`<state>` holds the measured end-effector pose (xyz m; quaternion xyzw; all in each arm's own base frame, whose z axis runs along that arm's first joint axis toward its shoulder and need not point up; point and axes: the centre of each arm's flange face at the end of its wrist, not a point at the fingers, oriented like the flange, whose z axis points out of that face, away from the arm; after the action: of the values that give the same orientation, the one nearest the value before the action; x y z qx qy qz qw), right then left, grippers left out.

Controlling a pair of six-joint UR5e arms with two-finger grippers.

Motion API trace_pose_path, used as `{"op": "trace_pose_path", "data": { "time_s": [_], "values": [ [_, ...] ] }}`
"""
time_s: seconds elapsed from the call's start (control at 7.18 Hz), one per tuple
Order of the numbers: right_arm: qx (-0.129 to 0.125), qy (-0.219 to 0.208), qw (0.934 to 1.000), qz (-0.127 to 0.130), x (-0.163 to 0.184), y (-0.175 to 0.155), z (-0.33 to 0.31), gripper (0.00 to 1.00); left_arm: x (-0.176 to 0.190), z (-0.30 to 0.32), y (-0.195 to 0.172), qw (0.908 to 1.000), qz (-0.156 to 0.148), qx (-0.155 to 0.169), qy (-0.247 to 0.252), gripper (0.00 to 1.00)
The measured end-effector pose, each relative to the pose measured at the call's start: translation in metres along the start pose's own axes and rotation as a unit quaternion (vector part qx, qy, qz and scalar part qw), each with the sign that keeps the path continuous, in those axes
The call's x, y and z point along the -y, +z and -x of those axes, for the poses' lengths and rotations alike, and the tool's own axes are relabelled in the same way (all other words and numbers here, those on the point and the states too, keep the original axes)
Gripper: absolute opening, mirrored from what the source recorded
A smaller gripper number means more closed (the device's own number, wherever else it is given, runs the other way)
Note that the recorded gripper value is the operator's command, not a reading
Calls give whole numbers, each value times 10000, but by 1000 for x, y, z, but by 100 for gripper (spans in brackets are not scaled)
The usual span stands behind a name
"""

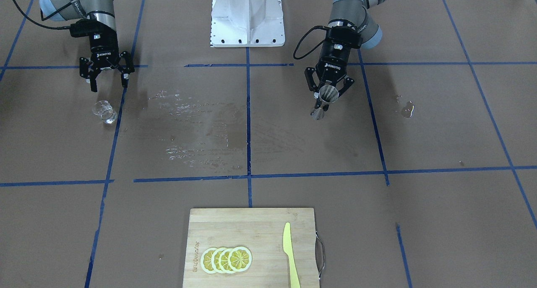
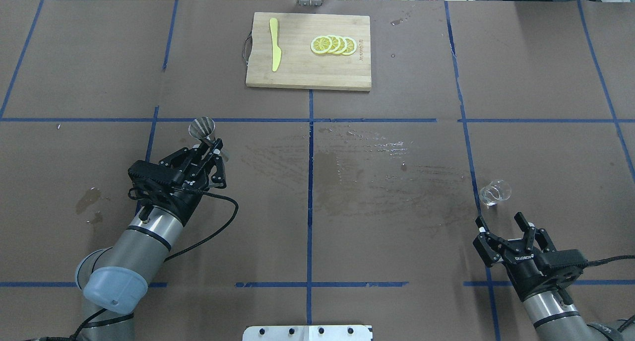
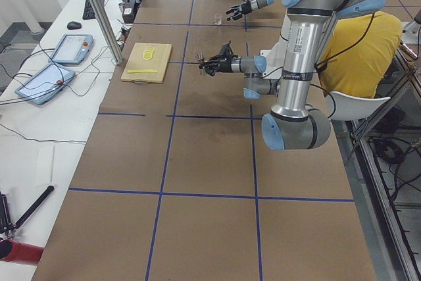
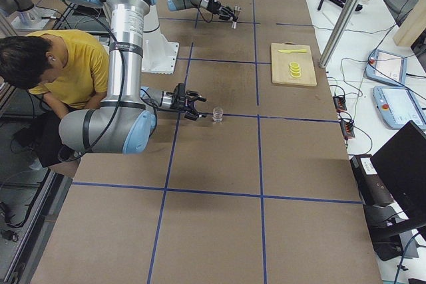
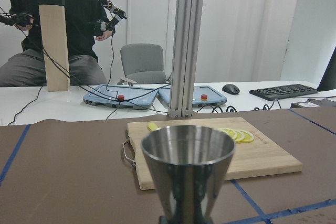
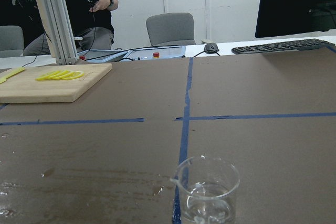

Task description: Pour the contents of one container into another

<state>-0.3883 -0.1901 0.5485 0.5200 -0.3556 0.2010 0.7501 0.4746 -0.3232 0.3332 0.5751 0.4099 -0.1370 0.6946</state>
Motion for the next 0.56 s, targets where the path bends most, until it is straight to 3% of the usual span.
{"op": "trace_pose_path", "data": {
  "time_s": [0.56],
  "values": [
    [-177, -33, 9998, 0, -17, 25, 3, 95, 0, 0, 0, 10000, 0, 0, 2, 0]
  ]
}}
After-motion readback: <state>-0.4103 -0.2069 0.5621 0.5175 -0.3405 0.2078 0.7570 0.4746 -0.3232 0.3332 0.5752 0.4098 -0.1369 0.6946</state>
